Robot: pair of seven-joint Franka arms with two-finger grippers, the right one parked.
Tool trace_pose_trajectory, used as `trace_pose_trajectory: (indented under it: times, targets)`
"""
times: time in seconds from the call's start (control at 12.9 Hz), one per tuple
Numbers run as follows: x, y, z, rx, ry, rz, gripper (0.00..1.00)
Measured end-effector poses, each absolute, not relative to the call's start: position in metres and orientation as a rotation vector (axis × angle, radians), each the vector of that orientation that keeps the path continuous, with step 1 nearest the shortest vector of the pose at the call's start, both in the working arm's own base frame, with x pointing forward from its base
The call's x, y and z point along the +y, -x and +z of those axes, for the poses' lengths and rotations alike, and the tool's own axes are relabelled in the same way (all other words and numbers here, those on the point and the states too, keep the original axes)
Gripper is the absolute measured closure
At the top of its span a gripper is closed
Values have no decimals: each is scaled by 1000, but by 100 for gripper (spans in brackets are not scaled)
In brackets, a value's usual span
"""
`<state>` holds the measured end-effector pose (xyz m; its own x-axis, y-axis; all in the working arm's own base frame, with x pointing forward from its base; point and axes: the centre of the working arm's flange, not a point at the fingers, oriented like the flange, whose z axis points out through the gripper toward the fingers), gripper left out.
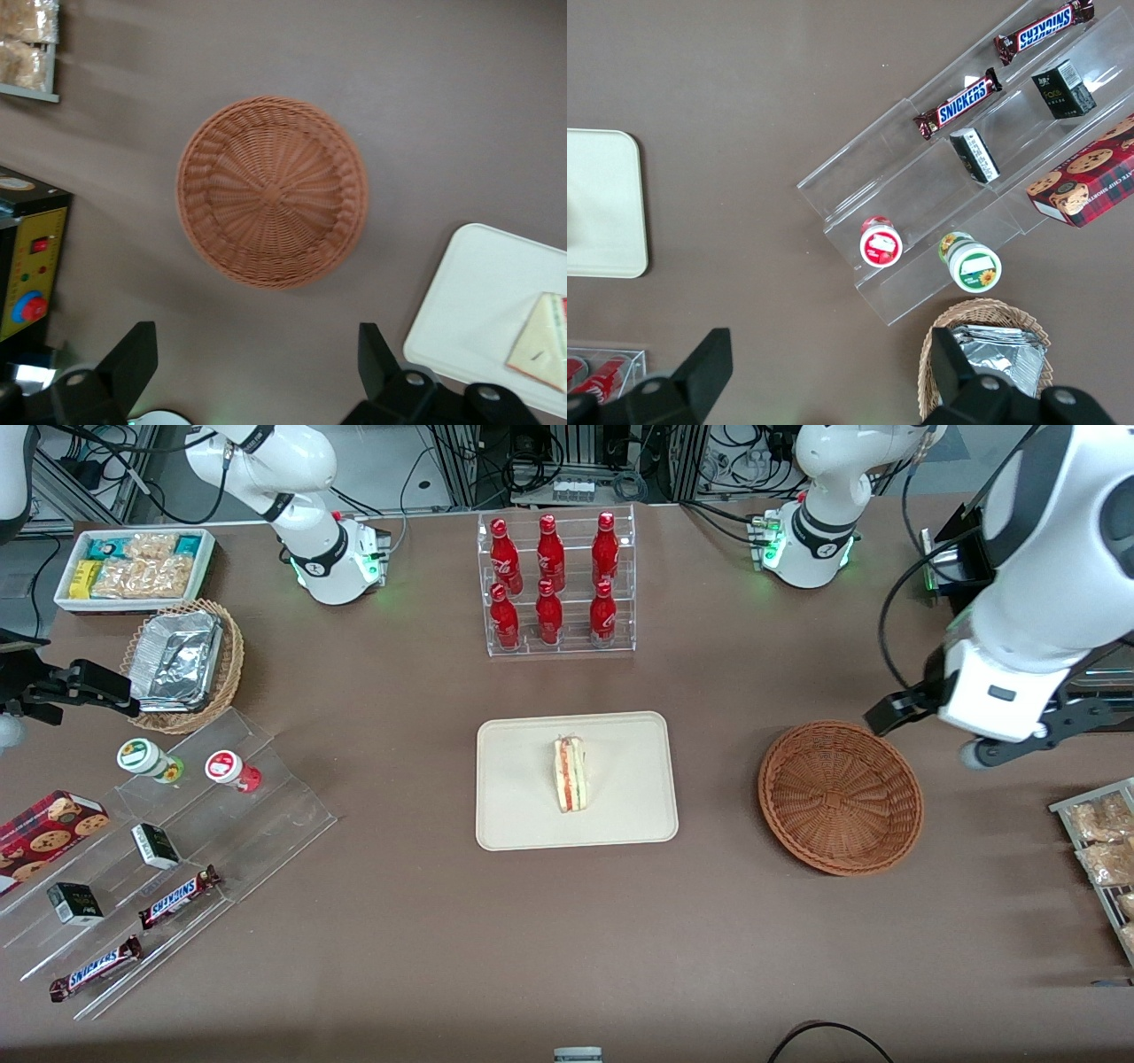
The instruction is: Place sandwich from basket to tray
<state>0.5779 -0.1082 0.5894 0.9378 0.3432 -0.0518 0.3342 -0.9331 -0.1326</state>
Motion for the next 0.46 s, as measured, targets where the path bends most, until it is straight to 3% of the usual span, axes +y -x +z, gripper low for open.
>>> trace_pose_trajectory:
  times: [0.46]
  targets:
    - [-82,-561,589,-428,2995,164,0]
